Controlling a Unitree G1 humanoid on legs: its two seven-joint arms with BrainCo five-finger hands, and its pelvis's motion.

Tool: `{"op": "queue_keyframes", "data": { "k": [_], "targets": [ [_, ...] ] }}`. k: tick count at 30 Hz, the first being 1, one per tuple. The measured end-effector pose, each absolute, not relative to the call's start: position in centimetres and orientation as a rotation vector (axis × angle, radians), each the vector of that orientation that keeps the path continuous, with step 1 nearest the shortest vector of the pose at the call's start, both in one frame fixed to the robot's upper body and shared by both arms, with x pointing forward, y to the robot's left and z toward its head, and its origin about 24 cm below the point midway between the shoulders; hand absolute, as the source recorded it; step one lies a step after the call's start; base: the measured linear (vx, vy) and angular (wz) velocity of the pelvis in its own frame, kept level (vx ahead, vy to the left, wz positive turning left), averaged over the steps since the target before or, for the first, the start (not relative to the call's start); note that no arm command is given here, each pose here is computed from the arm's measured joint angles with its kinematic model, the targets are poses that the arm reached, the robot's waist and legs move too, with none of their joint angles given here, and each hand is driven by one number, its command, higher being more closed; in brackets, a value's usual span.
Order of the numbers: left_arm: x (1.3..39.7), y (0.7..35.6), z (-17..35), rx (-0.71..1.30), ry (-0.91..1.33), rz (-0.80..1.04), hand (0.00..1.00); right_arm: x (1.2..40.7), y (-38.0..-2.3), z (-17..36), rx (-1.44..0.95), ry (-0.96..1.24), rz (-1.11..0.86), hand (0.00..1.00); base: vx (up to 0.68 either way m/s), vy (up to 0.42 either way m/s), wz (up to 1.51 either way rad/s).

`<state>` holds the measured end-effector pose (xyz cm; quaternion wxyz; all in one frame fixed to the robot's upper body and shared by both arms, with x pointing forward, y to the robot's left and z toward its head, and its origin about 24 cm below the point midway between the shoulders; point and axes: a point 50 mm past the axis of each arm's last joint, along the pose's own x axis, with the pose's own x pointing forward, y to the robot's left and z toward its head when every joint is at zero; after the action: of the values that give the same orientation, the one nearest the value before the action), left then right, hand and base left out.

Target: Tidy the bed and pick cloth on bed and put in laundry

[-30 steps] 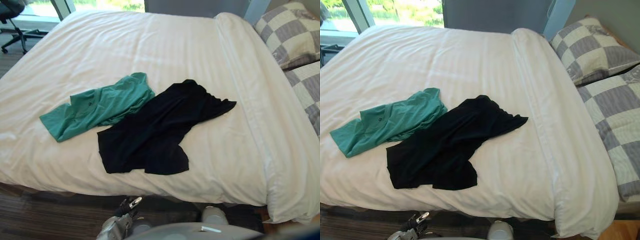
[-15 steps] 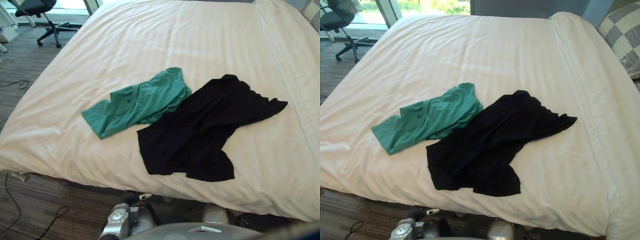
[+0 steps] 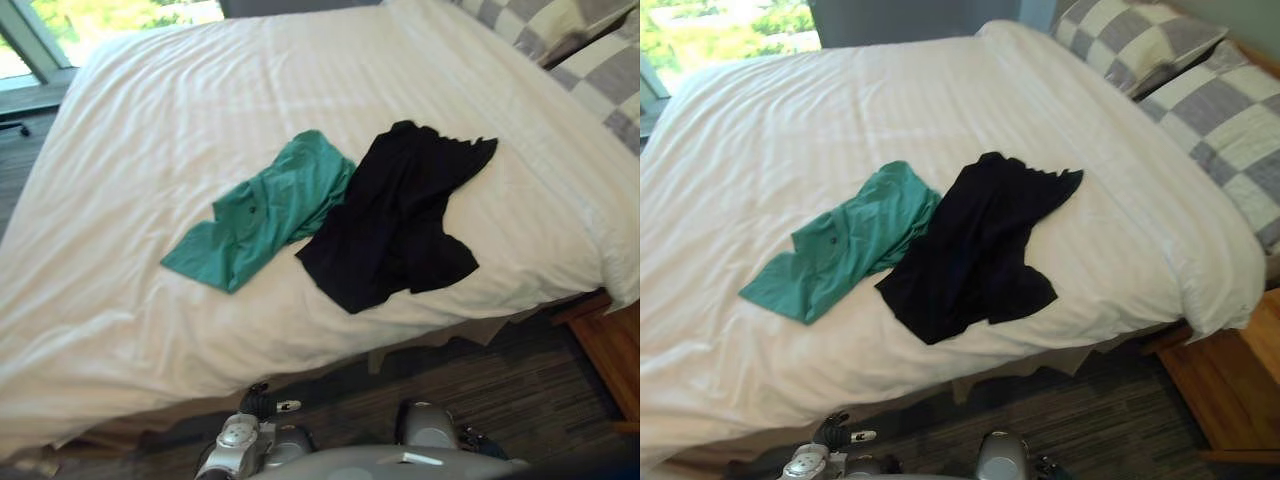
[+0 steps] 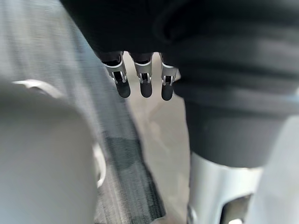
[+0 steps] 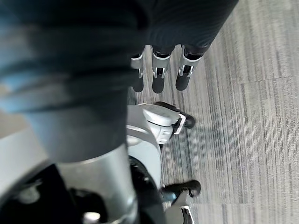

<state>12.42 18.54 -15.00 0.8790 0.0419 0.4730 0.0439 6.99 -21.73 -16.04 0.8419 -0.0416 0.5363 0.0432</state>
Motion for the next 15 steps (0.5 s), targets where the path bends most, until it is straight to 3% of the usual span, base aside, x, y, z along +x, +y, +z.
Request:
{"op": "queue_keyframes", "data": {
  "k": [5,10,15],
  "targets": [
    [12.2,18.4,-15.0,0.074,0.995,0.144,0.0,6.7,-22.1,-16.0,-0.171,1.154,0.142,0.0,-0.07,-0.111,0.86],
    [11.2,18.8,-15.0,0.003,0.975,0.193,0.0,6.4,-21.9,-16.2,-0.187,1.168,0.165,0.0,-0.05,-0.09,0.07],
    [9.9,19.0,-15.5,-0.148,1.002,0.326,0.0,5.2,-22.0,-16.4,0.004,1.197,0.057,0.0,0.02,0.002,-0.08]
  ]
}}
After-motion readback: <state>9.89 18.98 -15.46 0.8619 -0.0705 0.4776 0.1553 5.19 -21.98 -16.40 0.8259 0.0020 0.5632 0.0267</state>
